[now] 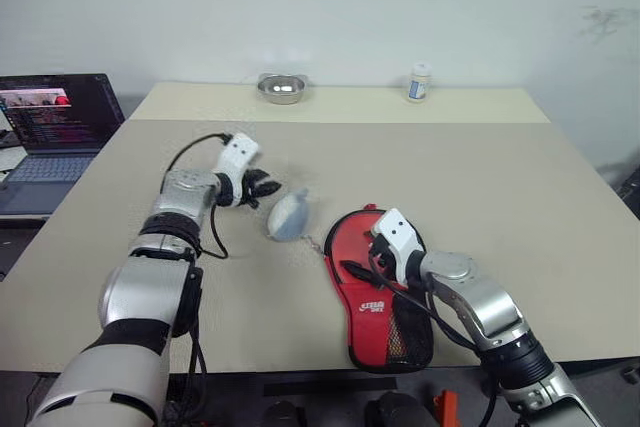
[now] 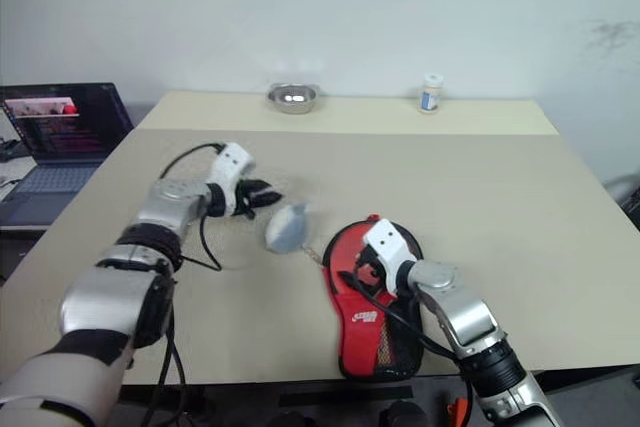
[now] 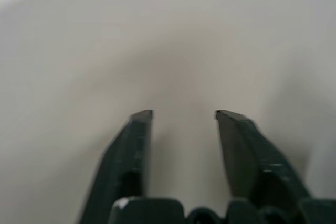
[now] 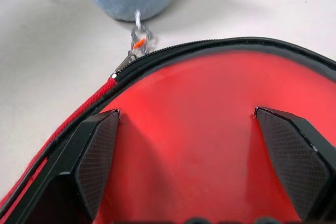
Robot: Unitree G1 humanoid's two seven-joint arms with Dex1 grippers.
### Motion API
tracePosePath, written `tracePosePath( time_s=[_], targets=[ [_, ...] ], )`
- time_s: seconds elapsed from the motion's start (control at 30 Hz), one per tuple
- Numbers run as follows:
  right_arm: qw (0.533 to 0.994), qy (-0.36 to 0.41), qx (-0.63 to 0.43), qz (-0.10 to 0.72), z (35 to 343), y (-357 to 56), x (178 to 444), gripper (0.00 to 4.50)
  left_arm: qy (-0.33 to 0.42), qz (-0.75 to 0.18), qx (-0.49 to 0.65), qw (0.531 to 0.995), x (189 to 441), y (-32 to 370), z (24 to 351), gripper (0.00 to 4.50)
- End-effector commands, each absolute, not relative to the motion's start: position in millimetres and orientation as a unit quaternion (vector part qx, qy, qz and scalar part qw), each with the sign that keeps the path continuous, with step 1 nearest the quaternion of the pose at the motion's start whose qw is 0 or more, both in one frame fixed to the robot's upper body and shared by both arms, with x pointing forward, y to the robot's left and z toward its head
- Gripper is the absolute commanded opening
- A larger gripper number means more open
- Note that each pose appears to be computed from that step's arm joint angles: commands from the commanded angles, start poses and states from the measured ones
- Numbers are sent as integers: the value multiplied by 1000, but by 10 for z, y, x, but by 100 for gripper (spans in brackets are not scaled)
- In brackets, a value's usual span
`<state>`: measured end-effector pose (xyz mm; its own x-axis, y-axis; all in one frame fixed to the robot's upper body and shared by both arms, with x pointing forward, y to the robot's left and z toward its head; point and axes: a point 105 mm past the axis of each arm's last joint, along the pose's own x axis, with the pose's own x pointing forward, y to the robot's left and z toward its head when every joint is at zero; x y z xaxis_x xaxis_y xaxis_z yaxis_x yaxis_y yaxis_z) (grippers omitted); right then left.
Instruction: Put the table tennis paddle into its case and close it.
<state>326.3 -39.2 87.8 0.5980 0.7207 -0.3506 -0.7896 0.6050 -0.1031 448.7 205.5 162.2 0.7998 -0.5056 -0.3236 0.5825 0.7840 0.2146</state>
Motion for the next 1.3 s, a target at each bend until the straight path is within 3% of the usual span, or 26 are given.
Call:
tracePosePath(
  time_s=[0.03, 0.13, 0.5, 0.67, 1.0, 1.3],
  targets=[
    [877, 175, -125, 430, 700, -375, 3202, 450, 77, -296, 138, 942, 4494, 2093, 1906, 348],
    [877, 175, -125, 431, 699, -369, 3203, 450, 65, -334, 80, 937, 4411, 2102, 1962, 447],
    [874, 177, -125, 434, 679, -357, 3173, 450, 153, -525, 64, 835, 3841, 1968, 1651, 447],
    [873, 179, -125, 436, 667, -348, 3156, 450, 161, -515, 117, 834, 3844, 1945, 1556, 447],
    [872, 177, -127, 437, 675, -344, 3167, 450, 191, -572, 160, 781, 3669, 1729, 1338, 447],
    [875, 175, -128, 434, 687, -351, 3174, 450, 205, -576, 161, 775, 3692, 1588, 1197, 447]
  ],
)
